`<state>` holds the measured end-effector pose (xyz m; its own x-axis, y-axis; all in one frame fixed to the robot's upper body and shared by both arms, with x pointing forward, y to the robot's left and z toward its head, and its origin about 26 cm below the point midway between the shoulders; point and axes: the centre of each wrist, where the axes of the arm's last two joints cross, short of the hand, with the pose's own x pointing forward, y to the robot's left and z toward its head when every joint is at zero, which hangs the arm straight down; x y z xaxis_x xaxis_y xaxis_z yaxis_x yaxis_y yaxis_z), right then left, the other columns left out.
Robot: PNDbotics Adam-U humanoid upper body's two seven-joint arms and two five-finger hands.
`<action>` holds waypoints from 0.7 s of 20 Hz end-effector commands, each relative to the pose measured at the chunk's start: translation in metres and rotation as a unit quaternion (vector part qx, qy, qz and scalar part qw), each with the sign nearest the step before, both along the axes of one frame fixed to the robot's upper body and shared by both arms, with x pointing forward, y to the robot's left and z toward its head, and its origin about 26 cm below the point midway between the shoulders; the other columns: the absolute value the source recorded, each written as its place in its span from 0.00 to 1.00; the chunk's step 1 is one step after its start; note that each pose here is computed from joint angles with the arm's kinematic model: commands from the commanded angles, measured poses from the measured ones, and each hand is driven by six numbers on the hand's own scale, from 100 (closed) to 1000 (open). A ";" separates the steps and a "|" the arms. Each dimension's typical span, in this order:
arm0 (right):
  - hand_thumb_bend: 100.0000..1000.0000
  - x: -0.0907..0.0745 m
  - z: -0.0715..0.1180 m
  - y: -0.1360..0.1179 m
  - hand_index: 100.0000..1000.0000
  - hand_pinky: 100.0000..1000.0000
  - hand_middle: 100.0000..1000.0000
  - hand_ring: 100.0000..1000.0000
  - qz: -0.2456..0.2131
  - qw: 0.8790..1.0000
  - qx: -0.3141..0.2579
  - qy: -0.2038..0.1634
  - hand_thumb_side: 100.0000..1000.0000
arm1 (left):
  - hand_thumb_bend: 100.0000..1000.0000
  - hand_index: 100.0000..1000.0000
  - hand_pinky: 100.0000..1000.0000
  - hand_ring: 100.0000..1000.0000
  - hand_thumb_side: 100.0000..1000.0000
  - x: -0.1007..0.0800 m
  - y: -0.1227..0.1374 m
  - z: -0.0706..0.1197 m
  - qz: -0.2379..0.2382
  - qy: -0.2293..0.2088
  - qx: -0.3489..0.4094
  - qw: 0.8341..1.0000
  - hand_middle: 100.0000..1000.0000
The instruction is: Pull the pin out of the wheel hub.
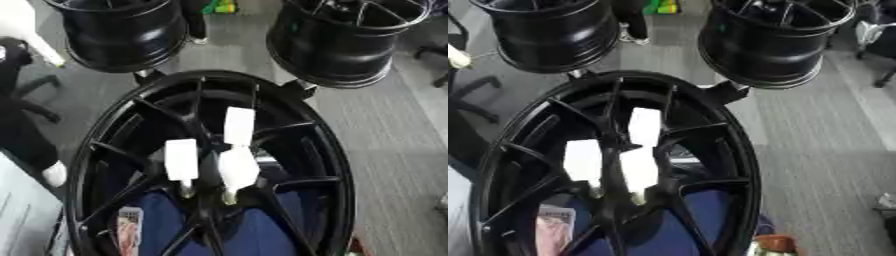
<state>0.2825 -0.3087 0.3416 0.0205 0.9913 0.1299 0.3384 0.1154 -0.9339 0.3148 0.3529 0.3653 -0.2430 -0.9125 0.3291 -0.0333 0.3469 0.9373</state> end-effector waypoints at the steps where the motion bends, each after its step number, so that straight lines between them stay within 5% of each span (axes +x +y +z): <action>1: 0.00 -0.009 0.022 -0.009 0.83 0.87 0.75 0.79 -0.027 0.998 -0.011 -0.058 0.00 | 0.07 0.34 0.55 0.45 0.00 -0.007 0.025 0.021 0.036 -0.041 0.001 0.999 0.32; 6: 0.00 -0.014 0.032 -0.017 0.83 0.87 0.74 0.78 -0.044 0.992 0.012 -0.118 0.00 | 0.08 0.39 0.57 0.47 0.00 -0.003 0.035 0.011 0.026 -0.007 0.016 1.000 0.35; 8: 0.00 -0.015 0.033 -0.019 0.83 0.87 0.74 0.77 -0.045 0.990 0.016 -0.131 0.00 | 0.16 0.63 0.68 0.63 0.00 -0.001 0.040 0.007 0.029 0.012 0.034 0.999 0.55; 9: 0.00 -0.015 0.034 -0.020 0.83 0.87 0.74 0.77 -0.045 0.990 0.017 -0.135 0.00 | 0.29 0.79 0.78 0.78 0.22 -0.001 0.042 0.006 0.031 0.017 0.046 0.998 0.72; 11: 0.00 -0.016 0.035 -0.021 0.83 0.87 0.74 0.77 -0.046 0.989 0.020 -0.142 0.00 | 0.43 0.86 0.81 0.82 0.47 -0.001 0.046 0.006 0.032 0.019 0.066 0.997 0.78; 14: 0.00 -0.017 0.035 -0.023 0.83 0.87 0.73 0.77 -0.048 0.987 0.024 -0.150 0.00 | 0.46 0.86 0.81 0.82 0.50 -0.001 0.050 0.009 0.030 0.004 0.082 0.996 0.78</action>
<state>0.2723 -0.3297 0.3628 0.0613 0.9744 0.2161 0.5749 0.1425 -0.8057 0.3214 0.3974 0.3550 -0.1925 -0.9542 0.2288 0.0108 0.2311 0.9729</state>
